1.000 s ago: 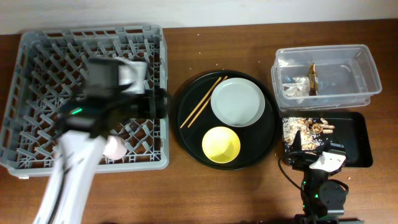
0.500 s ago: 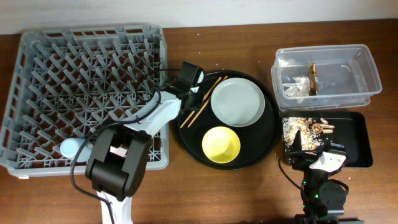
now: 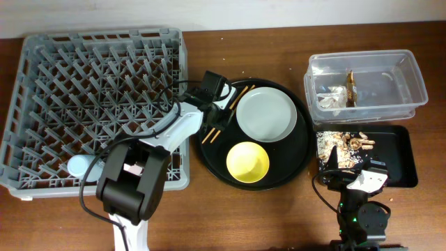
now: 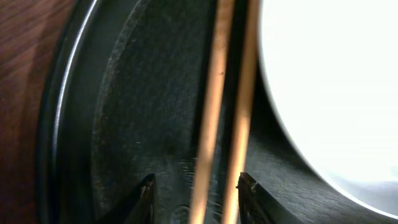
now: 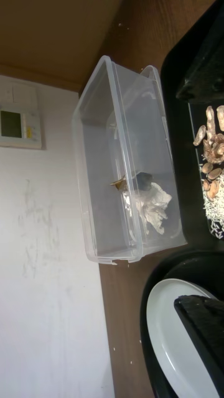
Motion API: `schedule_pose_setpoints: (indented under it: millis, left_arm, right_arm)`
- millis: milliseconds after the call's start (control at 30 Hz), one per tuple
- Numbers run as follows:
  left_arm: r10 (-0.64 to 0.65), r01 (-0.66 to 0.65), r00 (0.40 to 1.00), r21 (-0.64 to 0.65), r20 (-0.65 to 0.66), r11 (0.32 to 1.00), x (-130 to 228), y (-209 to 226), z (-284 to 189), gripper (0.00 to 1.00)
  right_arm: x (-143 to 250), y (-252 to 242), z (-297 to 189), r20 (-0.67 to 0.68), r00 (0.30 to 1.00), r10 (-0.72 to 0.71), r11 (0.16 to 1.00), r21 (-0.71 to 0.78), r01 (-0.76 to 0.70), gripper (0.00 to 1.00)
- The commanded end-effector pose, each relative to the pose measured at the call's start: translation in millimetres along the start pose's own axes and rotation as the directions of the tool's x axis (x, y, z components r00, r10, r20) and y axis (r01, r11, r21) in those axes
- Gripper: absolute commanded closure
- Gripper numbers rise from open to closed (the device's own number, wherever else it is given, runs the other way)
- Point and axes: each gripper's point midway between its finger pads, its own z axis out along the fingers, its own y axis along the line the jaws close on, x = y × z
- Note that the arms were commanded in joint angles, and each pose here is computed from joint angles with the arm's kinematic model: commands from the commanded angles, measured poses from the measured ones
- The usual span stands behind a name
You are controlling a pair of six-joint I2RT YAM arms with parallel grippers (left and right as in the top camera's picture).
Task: Sort waste into correct bins and load items into the dishwasher rack
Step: 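Grasp the wooden chopsticks on the round tray with the left gripper, then place the chopsticks upright at the right edge of the dish rack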
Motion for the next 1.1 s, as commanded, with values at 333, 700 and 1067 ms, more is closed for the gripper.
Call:
schedule_pose_setpoints:
  millis: [333,700,1067]
  left_arm:
    - [-0.092,0.095,0.994,0.036,-0.065,0.995,-20.6,-9.3,-56.9,1.00]
    - [-0.593,0.575,0.805,-0.263,0.016,0.775,6.7,115.8,-124.6,0.99]
    - [-0.500,0.495,0.863,-0.079,-0.069,0.866,-14.4,70.4,-134.4,0.71]
  right_arm:
    - [3.7,-1.3,0.3,-0.005,1.000,0.007,1.000,0.005,-0.007,0.02]
    - [3.7,-1.3,0.3,-0.005,1.000,0.007,1.000,0.005,-0.007,0.02]
    - [3.7,-1.4,0.3,-0.005,1.000,0.007,1.000,0.005,-0.007,0.01]
